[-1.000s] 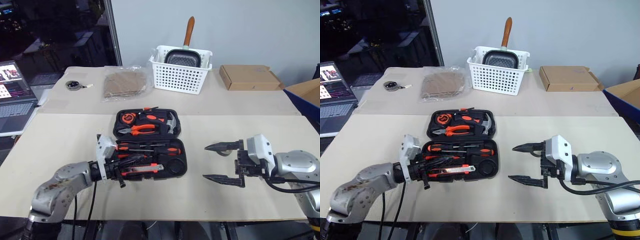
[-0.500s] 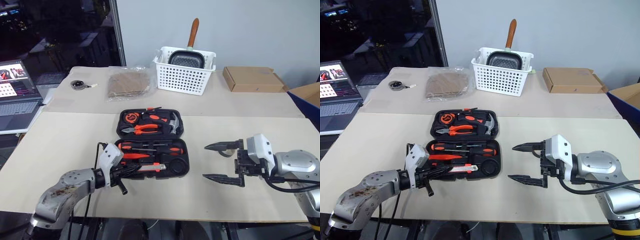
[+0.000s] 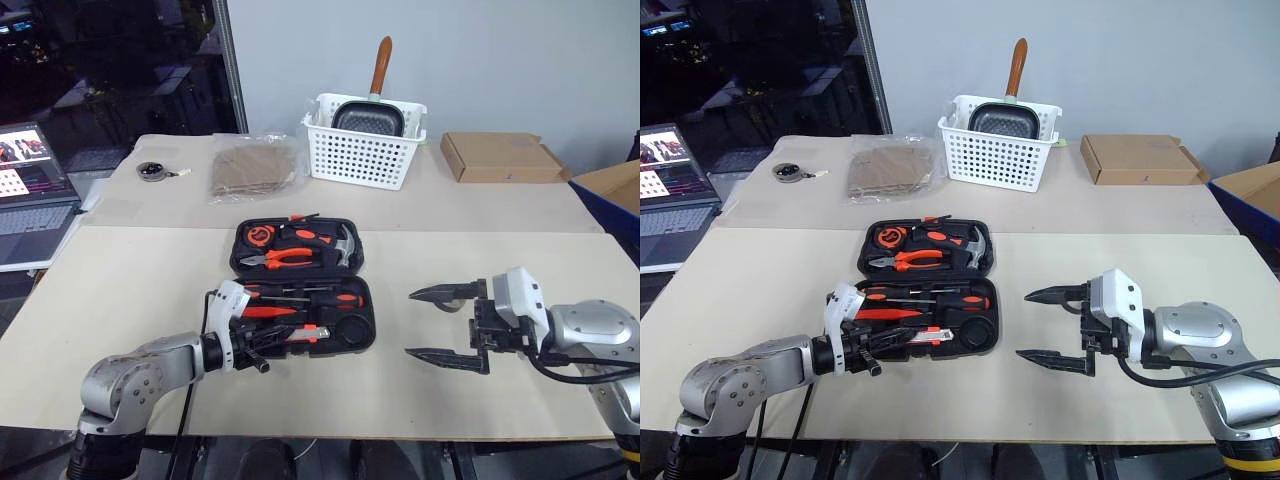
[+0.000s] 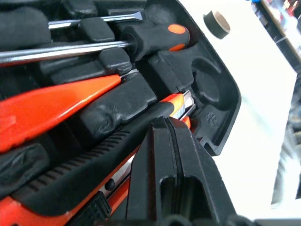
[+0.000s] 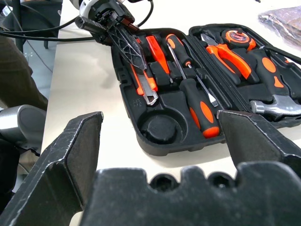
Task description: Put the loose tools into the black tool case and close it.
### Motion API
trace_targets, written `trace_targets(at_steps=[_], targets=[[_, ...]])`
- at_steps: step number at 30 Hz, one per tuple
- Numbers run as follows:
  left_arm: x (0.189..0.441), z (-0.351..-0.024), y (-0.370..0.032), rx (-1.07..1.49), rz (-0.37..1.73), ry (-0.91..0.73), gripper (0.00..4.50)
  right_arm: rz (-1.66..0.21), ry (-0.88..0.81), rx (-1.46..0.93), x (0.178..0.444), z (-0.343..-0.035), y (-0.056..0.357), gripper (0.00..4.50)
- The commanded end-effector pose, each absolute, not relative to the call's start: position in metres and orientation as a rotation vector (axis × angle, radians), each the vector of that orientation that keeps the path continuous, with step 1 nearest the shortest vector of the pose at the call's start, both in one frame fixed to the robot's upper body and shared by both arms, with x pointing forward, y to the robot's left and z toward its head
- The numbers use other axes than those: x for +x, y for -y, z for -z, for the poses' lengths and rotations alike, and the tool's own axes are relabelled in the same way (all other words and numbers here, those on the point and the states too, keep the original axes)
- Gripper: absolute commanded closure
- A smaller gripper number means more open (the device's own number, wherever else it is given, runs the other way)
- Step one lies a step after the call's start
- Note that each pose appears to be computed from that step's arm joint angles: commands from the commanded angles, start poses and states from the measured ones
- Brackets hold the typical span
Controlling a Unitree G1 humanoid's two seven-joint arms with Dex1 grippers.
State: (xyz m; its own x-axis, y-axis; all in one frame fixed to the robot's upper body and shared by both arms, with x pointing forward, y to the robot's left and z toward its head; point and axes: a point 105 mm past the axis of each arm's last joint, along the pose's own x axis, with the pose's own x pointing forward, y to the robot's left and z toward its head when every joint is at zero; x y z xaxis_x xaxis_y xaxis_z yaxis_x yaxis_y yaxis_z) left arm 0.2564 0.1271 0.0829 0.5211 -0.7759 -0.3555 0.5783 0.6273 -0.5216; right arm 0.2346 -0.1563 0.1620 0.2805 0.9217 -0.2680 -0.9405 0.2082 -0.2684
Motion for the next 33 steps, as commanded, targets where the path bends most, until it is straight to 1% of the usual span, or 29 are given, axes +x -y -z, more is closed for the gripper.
trace_targets(at_steps=[1,4,6,7,9,13,18,23,28,32,33], targets=[[0.26,-0.065,-0.144,-0.416,0.691,-0.682,4.47,-1.297,-0.035,-0.44,0.231,-0.167,0.155,0.0],[0.262,-0.072,-0.14,-0.417,0.718,-0.636,4.47,-1.298,-0.034,-0.436,0.23,-0.167,0.154,0.0],[0.264,-0.082,-0.14,-0.342,0.745,-0.556,4.47,-1.299,-0.032,-0.434,0.23,-0.167,0.153,0.0],[0.266,-0.091,-0.138,-0.332,0.765,-0.491,4.47,-1.299,-0.029,-0.432,0.23,-0.167,0.153,0.0],[0.27,-0.098,-0.14,-0.345,0.75,-0.439,4.47,-1.3,-0.028,-0.43,0.229,-0.167,0.153,0.0],[0.269,-0.089,-0.142,-0.305,0.74,-0.475,4.47,-1.301,-0.025,-0.428,0.23,-0.167,0.152,0.0],[0.263,-0.067,-0.143,-0.317,0.708,-0.625,4.47,-1.3,-0.022,-0.426,0.23,-0.168,0.151,0.0],[0.256,-0.054,-0.142,-0.204,0.722,-0.69,4.47,-1.297,-0.022,-0.424,0.229,-0.167,0.149,0.0],[0.254,-0.044,-0.143,-0.065,0.727,-0.703,4.47,-1.293,-0.021,-0.422,0.23,-0.167,0.147,0.0],[0.256,-0.04,-0.141,-0.013,0.728,-0.699,4.47,-1.292,-0.021,-0.423,0.23,-0.167,0.146,0.0],[0.257,-0.044,-0.14,-0.001,0.736,-0.668,4.47,-1.291,-0.021,-0.424,0.23,-0.167,0.146,0.0]])
